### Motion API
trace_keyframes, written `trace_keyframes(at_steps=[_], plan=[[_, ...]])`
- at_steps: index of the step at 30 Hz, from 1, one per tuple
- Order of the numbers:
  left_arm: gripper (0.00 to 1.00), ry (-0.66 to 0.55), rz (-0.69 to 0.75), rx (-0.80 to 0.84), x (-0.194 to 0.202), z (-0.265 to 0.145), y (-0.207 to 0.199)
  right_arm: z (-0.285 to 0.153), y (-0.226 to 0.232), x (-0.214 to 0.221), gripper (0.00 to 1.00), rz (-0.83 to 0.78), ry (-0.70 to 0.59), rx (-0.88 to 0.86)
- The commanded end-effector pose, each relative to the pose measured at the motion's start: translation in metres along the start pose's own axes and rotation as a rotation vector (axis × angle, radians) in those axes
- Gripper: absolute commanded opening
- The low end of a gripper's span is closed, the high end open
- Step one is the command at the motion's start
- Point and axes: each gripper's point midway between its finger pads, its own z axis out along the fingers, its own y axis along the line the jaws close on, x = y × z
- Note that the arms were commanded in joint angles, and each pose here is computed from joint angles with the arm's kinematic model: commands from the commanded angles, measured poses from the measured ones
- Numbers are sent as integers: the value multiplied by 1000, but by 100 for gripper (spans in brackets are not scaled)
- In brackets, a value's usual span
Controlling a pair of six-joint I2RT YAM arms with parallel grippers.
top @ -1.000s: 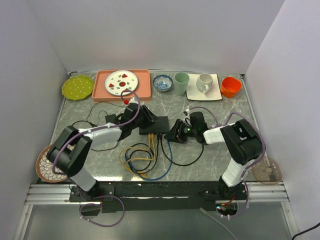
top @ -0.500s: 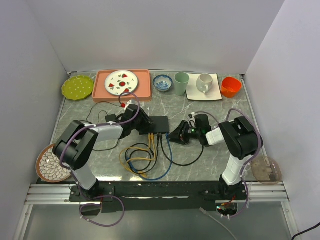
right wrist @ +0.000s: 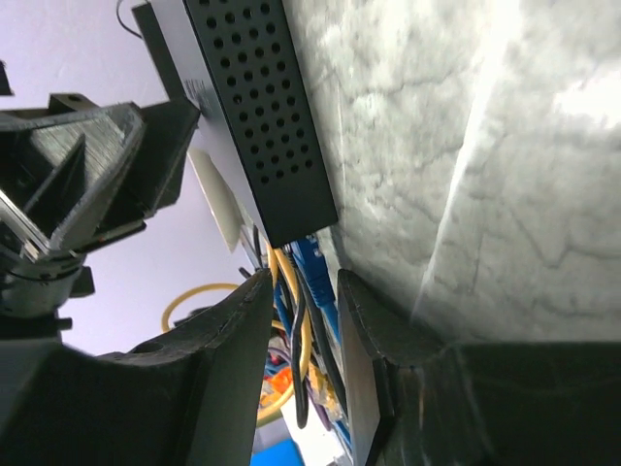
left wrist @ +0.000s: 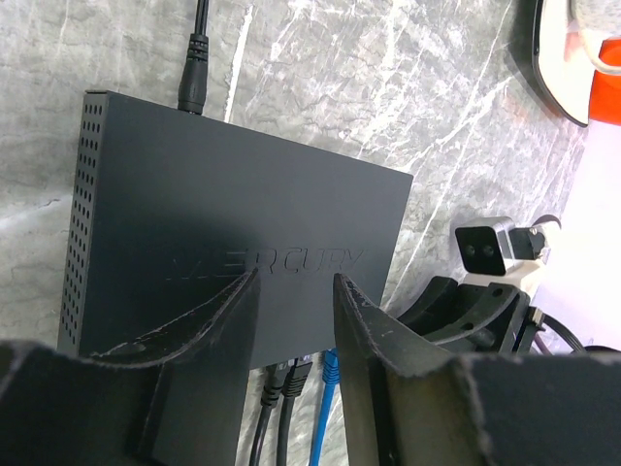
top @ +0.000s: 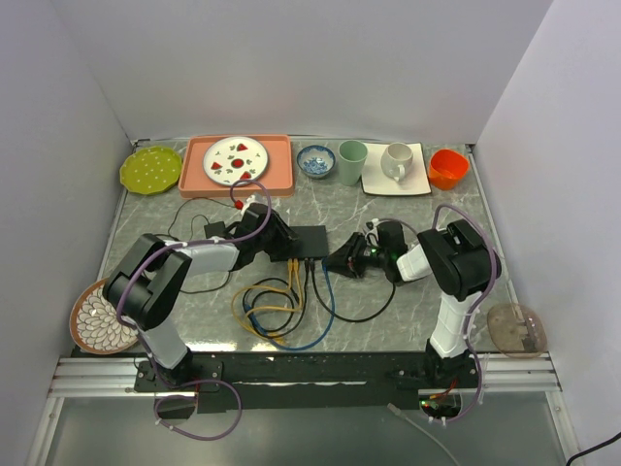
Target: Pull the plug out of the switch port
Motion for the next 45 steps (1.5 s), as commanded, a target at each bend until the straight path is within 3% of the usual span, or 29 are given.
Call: trace_keyframes(at_steps=[1,8,18,22,28,40,45], plan=[[43,4,1,-23,4,3,9,6,-15,-21,41,41,-88,51],[43,5,2,-25,4,3,11,9,-14,-30,38,55,-104,54],[42,7,1,-29,6,5,13,12,-17,-33,19,47,-101,65],[42,6,1,-27,6,5,13,11,-20,-30,18,36,-95,75],[42,20,-6,-22,9,4,12,10,-27,-25,32,16,-75,89],[42,28,-17,-11,11,5,11,10,-36,-20,36,-3,-42,139],[42,30,-17,-10,11,4,11,8,-39,-16,48,-22,-40,152]])
